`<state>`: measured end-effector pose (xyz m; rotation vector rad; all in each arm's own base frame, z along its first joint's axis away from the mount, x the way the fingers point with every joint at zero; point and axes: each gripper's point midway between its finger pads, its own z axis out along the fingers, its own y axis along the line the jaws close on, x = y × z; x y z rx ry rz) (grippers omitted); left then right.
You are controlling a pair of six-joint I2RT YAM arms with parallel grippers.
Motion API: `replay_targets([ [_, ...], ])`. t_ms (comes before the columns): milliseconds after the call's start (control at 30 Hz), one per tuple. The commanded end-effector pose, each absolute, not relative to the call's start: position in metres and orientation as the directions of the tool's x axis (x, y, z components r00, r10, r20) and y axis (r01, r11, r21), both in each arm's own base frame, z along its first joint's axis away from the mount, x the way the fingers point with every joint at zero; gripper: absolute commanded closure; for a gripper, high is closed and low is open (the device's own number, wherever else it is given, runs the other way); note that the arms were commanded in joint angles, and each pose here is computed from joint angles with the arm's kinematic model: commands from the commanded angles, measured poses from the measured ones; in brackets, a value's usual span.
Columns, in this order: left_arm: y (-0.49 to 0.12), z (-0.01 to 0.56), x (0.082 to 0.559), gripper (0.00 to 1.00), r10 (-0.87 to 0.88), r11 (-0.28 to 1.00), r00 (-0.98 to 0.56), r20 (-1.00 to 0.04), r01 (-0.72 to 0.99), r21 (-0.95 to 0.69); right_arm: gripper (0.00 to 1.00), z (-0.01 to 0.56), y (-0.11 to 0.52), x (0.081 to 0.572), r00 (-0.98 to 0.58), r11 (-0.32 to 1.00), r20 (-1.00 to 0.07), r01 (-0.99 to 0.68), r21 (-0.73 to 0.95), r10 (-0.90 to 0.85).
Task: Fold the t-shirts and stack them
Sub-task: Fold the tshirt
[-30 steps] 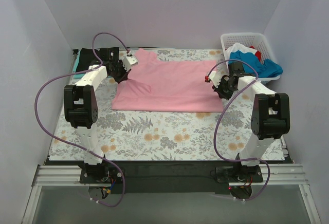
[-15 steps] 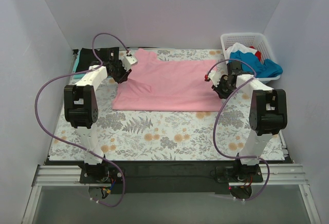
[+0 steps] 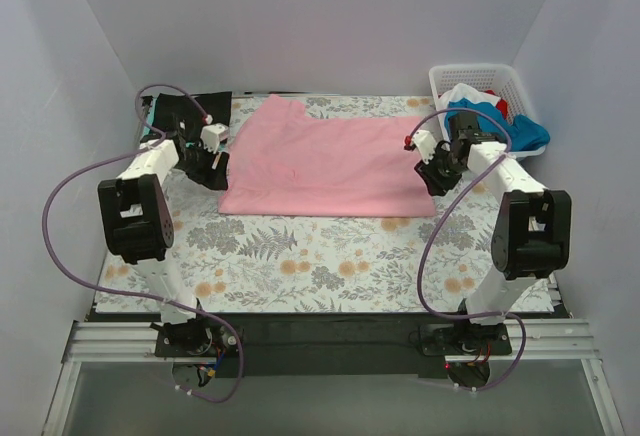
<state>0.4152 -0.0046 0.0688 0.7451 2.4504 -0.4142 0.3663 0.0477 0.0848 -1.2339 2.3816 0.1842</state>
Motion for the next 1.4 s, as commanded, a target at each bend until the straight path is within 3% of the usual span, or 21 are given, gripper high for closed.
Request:
replay_targets([
  [0, -0.028, 0.076, 0.400, 0.40, 0.374, 0.786, -0.723, -0.581, 0.579, -0.214, 0.58, 0.081, 0.063, 0.351, -0.550, 0.606, -0.431, -0.796, 0.009, -0.716],
  [233, -0.020, 0.034, 0.386, 0.49, 0.374, 0.815, -0.781, -0.499, 0.534, -0.225, 0.65, 0.041, 0.068, 0.343, -0.613, 0.622, -0.342, -0.777, 0.095, -0.713],
  [467, -0.008, 0.004, 0.352, 0.75, 0.407, 0.838, -0.818, -0.405, 0.512, -0.191, 0.71, 0.002, 0.054, 0.319, -0.636, 0.627, -0.229, -0.770, 0.119, -0.737],
  [633, -0.007, -0.003, 0.319, 1.00, 0.424, 0.839, -0.827, -0.368, 0.512, -0.185, 0.72, -0.002, 0.055, 0.287, -0.628, 0.611, -0.196, -0.778, 0.146, -0.753],
  [833, -0.008, 0.011, 0.267, 1.00, 0.464, 0.823, -0.820, -0.335, 0.539, -0.179, 0.72, 0.007, 0.051, 0.237, -0.575, 0.554, -0.161, -0.817, 0.160, -0.802],
  [1000, -0.007, 0.023, 0.228, 1.00, 0.521, 0.793, -0.800, -0.299, 0.583, -0.176, 0.72, 0.018, 0.057, 0.174, -0.533, 0.487, -0.111, -0.827, 0.281, -0.839],
  [1133, -0.007, 0.035, 0.209, 1.00, 0.554, 0.770, -0.784, -0.281, 0.610, -0.186, 0.70, 0.034, 0.061, 0.153, -0.493, 0.436, -0.111, -0.837, 0.329, -0.863],
  [1167, -0.010, 0.039, 0.207, 0.97, 0.559, 0.761, -0.778, -0.288, 0.619, -0.196, 0.66, 0.040, 0.066, 0.152, -0.487, 0.420, -0.132, -0.839, 0.347, -0.863],
  [1200, -0.011, 0.050, 0.211, 0.84, 0.564, 0.752, -0.768, -0.304, 0.630, -0.195, 0.64, 0.048, 0.066, 0.149, -0.488, 0.417, -0.127, -0.833, 0.364, -0.863],
  [1233, -0.012, 0.057, 0.218, 0.79, 0.571, 0.744, -0.754, -0.326, 0.643, -0.184, 0.63, 0.060, 0.071, 0.166, -0.481, 0.412, -0.169, -0.852, 0.324, -0.861],
  [1300, -0.017, 0.087, 0.251, 0.66, 0.552, 0.740, -0.713, -0.432, 0.658, -0.140, 0.57, 0.078, 0.076, 0.190, -0.480, 0.414, -0.238, -0.866, 0.279, -0.844],
  [1367, -0.022, 0.106, 0.280, 0.62, 0.510, 0.753, -0.705, -0.493, 0.643, -0.140, 0.54, 0.107, 0.083, 0.234, -0.468, 0.428, -0.329, -0.884, 0.189, -0.820],
])
